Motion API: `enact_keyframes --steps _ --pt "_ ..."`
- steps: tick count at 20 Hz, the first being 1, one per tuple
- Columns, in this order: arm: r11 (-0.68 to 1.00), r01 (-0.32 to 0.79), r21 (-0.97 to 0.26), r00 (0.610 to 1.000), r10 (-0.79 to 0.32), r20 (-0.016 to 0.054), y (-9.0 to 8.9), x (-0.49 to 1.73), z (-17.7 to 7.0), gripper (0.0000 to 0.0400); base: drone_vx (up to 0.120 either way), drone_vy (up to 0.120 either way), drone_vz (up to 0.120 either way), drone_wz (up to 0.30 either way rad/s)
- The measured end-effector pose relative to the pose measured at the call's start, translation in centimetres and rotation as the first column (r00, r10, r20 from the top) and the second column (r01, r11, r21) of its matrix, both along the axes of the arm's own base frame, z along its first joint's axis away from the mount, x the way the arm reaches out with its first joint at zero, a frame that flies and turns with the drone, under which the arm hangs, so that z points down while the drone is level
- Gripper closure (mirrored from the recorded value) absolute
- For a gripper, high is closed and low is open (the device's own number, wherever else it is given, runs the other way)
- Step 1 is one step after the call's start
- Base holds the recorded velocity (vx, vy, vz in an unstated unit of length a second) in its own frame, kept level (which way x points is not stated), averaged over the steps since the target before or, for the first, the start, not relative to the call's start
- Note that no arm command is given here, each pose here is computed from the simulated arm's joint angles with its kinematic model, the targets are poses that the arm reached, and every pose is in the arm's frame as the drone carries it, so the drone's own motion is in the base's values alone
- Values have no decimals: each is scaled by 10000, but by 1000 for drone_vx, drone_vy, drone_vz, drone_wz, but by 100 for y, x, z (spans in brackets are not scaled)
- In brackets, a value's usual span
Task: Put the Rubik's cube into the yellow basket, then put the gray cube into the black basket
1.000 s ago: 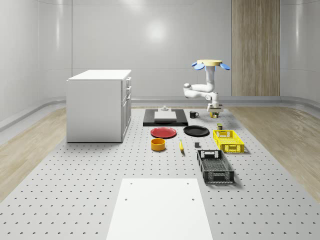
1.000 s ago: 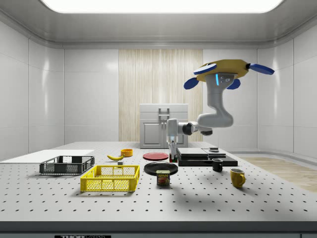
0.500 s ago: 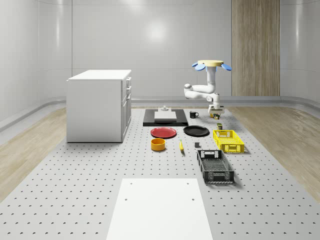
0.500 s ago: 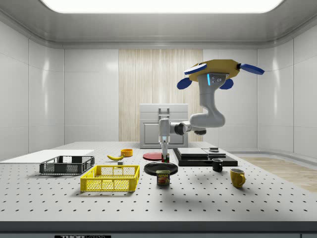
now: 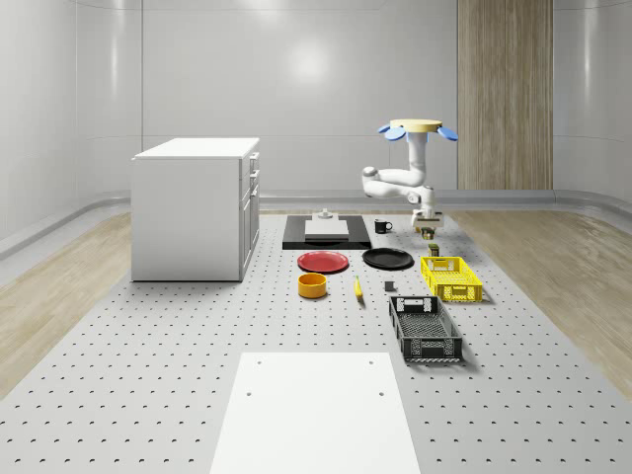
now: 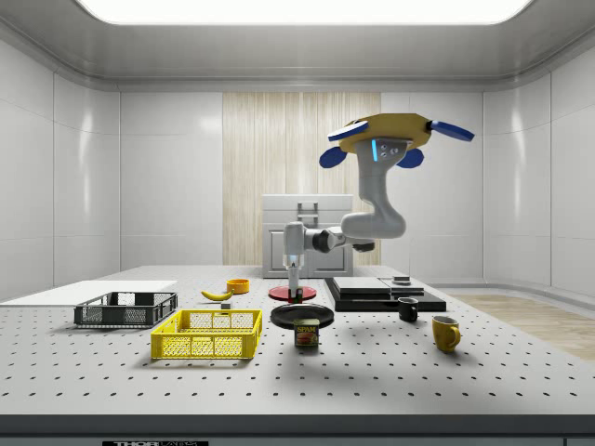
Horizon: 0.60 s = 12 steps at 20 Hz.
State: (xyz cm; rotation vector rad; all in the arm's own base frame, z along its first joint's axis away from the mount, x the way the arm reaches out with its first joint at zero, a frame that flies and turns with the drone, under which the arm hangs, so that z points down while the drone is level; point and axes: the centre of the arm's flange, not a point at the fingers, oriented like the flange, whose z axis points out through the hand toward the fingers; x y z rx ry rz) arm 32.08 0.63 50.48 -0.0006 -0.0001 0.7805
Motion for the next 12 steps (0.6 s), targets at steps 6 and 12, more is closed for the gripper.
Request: enact_keyframes --steps 6,12 --pt "10000 0 0 10000 0 0 0 0 0 112 120 93 0 0" --pt "10000 0 0 10000 0 0 0 0 0 112 120 20 0 0"
